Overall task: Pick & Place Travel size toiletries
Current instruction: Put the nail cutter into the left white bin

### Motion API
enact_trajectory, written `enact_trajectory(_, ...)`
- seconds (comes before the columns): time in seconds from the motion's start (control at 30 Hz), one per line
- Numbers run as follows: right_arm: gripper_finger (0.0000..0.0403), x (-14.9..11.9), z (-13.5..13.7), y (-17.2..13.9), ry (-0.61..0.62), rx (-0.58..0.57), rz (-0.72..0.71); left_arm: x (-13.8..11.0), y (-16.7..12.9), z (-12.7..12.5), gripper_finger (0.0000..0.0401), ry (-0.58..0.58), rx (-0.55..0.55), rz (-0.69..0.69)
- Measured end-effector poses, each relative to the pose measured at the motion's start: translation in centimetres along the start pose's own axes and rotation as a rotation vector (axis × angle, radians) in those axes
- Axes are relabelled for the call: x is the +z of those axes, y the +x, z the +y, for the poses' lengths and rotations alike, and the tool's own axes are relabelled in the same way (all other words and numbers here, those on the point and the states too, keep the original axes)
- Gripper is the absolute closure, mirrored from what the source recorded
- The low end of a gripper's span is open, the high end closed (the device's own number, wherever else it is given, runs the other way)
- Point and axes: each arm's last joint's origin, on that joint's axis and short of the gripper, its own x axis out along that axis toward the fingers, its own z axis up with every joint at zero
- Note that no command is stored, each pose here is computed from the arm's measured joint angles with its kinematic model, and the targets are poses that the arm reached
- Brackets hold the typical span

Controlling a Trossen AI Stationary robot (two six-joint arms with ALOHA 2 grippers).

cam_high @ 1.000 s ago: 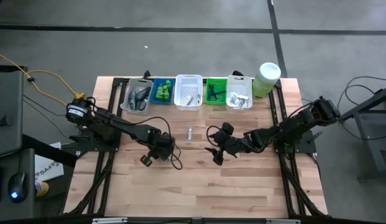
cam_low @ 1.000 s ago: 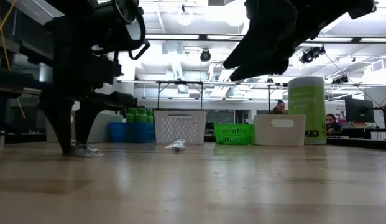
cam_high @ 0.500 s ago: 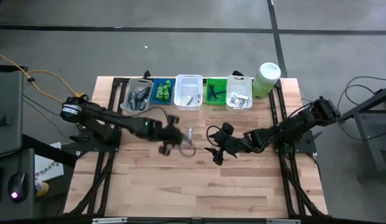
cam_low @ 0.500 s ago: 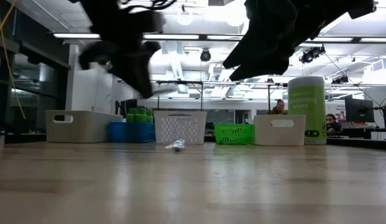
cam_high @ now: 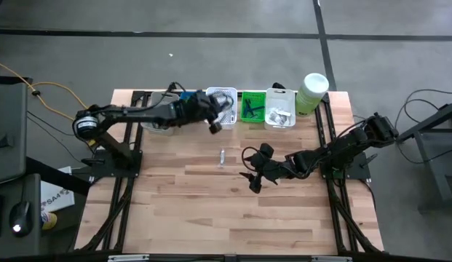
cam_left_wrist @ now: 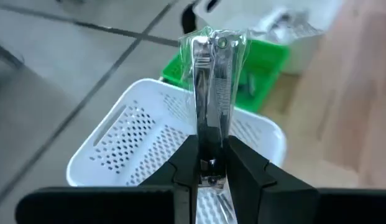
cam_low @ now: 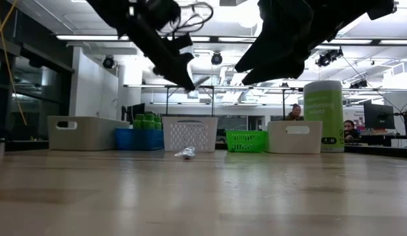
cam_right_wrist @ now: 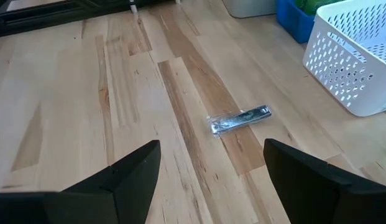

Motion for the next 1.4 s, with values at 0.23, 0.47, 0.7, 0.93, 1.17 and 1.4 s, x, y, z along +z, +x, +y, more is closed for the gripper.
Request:
enact_trajectory(0.23,0.0123,0.1,0.0,0.0,-0.01,0.002,-0.005,-1.6,3.0,3.2,0.0349,-0.176,0.03,0.056)
enact_trajectory(0.47,0.0123,0.0,0.0,0.0,-0.011,0.001,-0.003,-2.0,3.5,3.6,0.0238,-0.213,-0.001,0.076)
enact_trajectory(0.7,0.0123,0.1,0.0,0.0,-0.003,0.002,-0.005,-2.0,3.2,3.2,0.0164,-0.265,-0.124,0.088)
enact_trajectory(0.93,0.0123,-0.1,-0.1,0.0,0.046,-0.006,0.013,-2.6,0.6,0.2,0.0162,-0.233,-0.339,0.264)
enact_trajectory(1.17,0.0123,-0.2,-0.1,0.0,0.068,-0.009,0.017,-3.5,-1.5,-5.9,0.0161,-0.364,-0.265,0.404)
enact_trajectory(1.4,0.0123,-0.2,-0.2,0.0,0.134,-0.044,0.006,-4.2,-2.4,-10.4,0.016,-0.494,-0.062,0.323)
